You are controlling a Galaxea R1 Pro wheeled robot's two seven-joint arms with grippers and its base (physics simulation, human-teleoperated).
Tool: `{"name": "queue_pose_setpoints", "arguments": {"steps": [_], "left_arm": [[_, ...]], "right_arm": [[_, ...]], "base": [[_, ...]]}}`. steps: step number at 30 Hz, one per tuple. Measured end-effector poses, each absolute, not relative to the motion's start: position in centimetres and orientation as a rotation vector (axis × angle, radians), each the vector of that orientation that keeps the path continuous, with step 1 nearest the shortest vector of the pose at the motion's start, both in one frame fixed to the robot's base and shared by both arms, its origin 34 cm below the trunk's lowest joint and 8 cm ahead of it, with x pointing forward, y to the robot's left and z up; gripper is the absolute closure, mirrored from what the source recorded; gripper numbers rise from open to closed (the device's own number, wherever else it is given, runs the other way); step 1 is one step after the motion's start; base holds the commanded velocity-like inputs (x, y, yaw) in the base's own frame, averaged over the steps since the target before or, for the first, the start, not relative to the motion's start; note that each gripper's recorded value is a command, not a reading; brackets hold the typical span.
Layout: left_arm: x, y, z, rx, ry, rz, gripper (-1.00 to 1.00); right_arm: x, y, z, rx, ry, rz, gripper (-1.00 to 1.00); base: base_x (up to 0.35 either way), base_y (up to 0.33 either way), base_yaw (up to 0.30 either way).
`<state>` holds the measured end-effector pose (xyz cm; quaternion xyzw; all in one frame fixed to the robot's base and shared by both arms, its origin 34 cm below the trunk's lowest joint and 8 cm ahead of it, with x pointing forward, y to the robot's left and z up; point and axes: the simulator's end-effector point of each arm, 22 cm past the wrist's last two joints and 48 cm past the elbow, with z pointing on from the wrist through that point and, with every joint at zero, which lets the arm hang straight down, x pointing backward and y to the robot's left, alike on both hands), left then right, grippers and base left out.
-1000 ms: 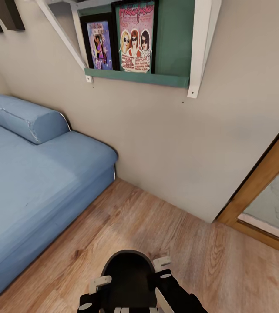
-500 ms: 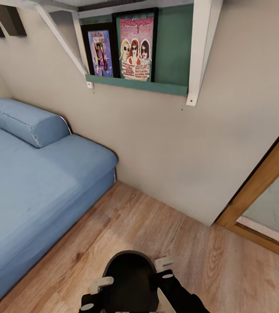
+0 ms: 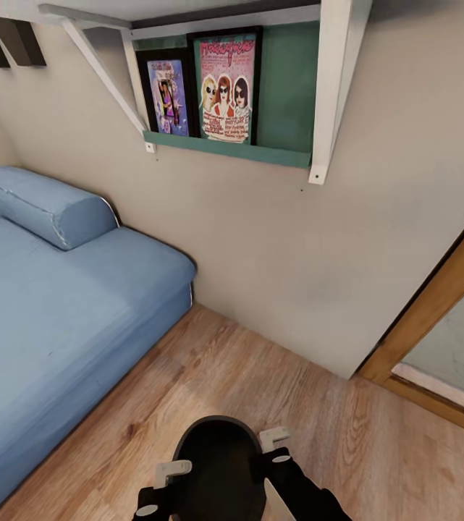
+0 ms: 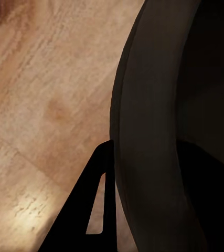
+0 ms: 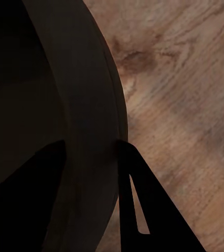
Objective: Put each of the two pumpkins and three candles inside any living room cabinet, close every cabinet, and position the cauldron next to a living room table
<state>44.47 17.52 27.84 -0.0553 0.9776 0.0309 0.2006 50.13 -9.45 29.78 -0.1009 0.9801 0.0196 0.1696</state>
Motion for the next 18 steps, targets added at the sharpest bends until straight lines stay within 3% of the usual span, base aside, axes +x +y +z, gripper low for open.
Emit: {"name": "queue_pose_setpoints", "arguments": {"steps": [18], "left_arm": [[44.32, 17.41, 27.80, -0.160, 2.730, 0.088, 1.00]], "right_arm": [[50.06, -9.54, 29.72, -0.289, 2.785, 0.057, 1.00]], "base": [[0.000, 0.000, 0.000]]}}
